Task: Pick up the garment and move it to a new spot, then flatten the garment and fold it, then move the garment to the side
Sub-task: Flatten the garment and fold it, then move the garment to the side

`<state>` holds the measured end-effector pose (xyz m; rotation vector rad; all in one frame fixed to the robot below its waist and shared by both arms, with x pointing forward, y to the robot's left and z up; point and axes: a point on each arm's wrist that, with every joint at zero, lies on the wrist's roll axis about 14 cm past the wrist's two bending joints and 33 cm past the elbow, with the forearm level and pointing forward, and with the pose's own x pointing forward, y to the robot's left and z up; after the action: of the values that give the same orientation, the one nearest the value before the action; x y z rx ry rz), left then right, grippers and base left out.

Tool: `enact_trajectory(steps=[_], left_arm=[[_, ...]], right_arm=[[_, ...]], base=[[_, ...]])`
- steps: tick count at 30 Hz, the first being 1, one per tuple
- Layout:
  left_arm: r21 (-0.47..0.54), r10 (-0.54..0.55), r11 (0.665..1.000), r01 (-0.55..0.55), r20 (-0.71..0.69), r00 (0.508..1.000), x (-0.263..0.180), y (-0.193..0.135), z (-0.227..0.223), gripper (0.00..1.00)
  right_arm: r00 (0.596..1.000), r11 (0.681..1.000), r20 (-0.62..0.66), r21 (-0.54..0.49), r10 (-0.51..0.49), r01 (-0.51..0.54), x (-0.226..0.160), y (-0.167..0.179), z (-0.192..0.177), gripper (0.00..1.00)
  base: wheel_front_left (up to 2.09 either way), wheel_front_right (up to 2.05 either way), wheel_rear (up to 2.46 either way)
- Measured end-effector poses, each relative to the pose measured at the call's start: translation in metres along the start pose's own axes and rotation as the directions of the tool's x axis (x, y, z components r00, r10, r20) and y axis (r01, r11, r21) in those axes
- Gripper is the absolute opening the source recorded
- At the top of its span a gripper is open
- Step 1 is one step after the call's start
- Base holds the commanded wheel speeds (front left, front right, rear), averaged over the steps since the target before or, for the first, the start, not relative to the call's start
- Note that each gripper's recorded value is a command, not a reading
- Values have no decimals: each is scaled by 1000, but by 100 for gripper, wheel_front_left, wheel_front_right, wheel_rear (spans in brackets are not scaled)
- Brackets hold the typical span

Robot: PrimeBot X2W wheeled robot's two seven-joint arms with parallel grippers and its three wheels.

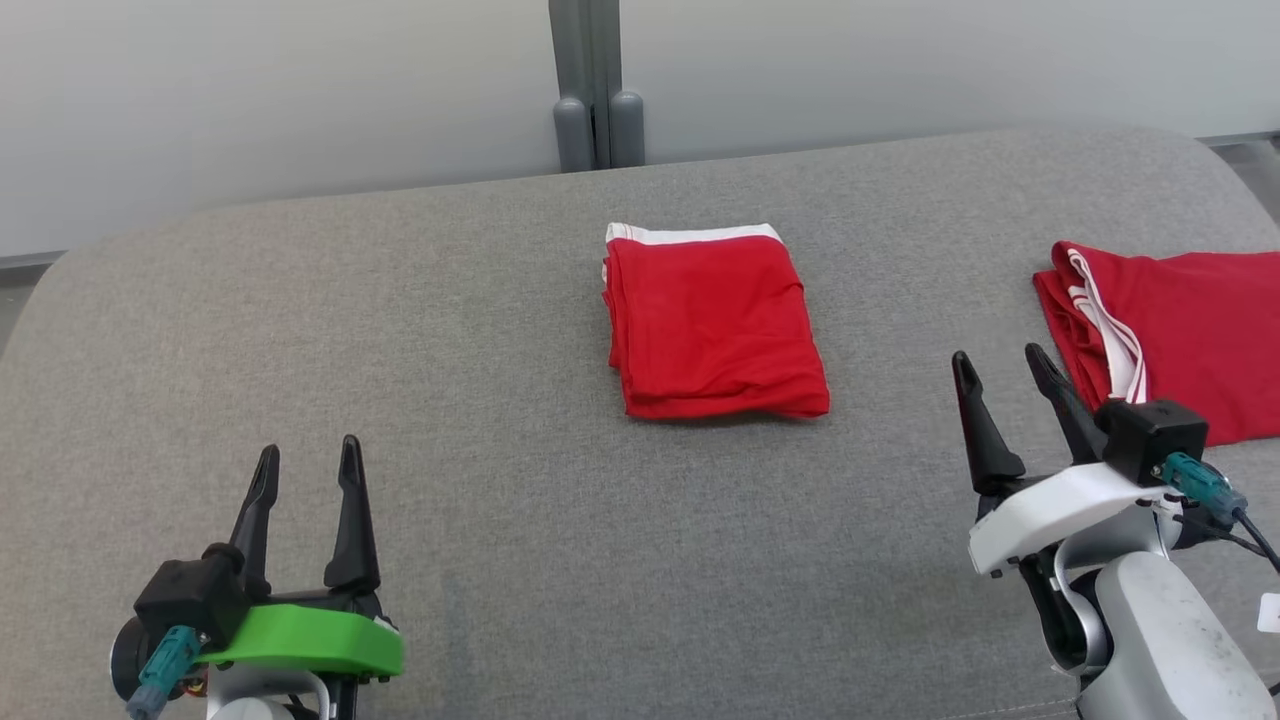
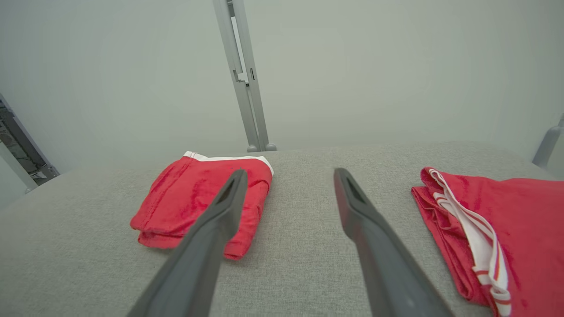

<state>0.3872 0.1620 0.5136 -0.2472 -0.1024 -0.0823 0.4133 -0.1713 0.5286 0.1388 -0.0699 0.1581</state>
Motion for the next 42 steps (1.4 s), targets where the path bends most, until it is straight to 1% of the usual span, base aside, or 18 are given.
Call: enact_trajectory(steps=[8, 20, 27, 30, 33, 36, 38, 39, 41, 42], left_arm=[[13, -4, 1000, 4, -2, 1000, -7, 0, 1, 100], [13, 13, 1000, -12, -26, 1000, -14, 6, -7, 100], [11, 3, 1000, -3, -42, 999, -14, 3, -12, 100], [9, 1, 1000, -1, -49, 999, -14, 3, -14, 100], [5, -1, 1000, 1, -37, 999, -10, 2, -11, 100], [6, -4, 1000, 4, -15, 1000, -4, 1, -4, 100], [2, -6, 1000, 6, 7, 1000, 0, 0, 2, 100], [-3, -5, 1000, 5, 16, 1000, 2, 1, 5, 100], [-6, 2, 1000, -2, 30, 1000, 4, 3, 9, 100], [-8, 8, 1000, -8, 33, 999, 5, 5, 10, 100]], right_arm=[[999, 999, -23, 9, -31, 32, -3, -13, -6, 100], [999, 999, -25, 29, -45, 46, 0, -14, -13, 100], [997, 997, -47, 43, -54, 56, 0, -14, -23, 100], [996, 998, -75, 43, -42, 45, 3, -10, -29, 100], [996, 998, -89, 62, -15, 20, 20, -2, -25, 100], [989, 996, -144, 93, 14, -1, 41, 6, -24, 100], [977, 994, -211, 104, 37, -15, 58, 11, -28, 100], [968, 995, -245, 99, 48, -24, 65, 13, -30, 100], [938, 997, -340, 57, 66, -49, 80, 16, -40, 100], [925, 997, -374, 62, 65, -44, 87, 16, -45, 100]], base=[[0, 0, 0], [0, 0, 0], [0, 0, 0], [0, 0, 0], [0, 0, 0], [0, 0, 0], [0, 0, 0], [0, 0, 0], [0, 0, 0], [0, 0, 0]])
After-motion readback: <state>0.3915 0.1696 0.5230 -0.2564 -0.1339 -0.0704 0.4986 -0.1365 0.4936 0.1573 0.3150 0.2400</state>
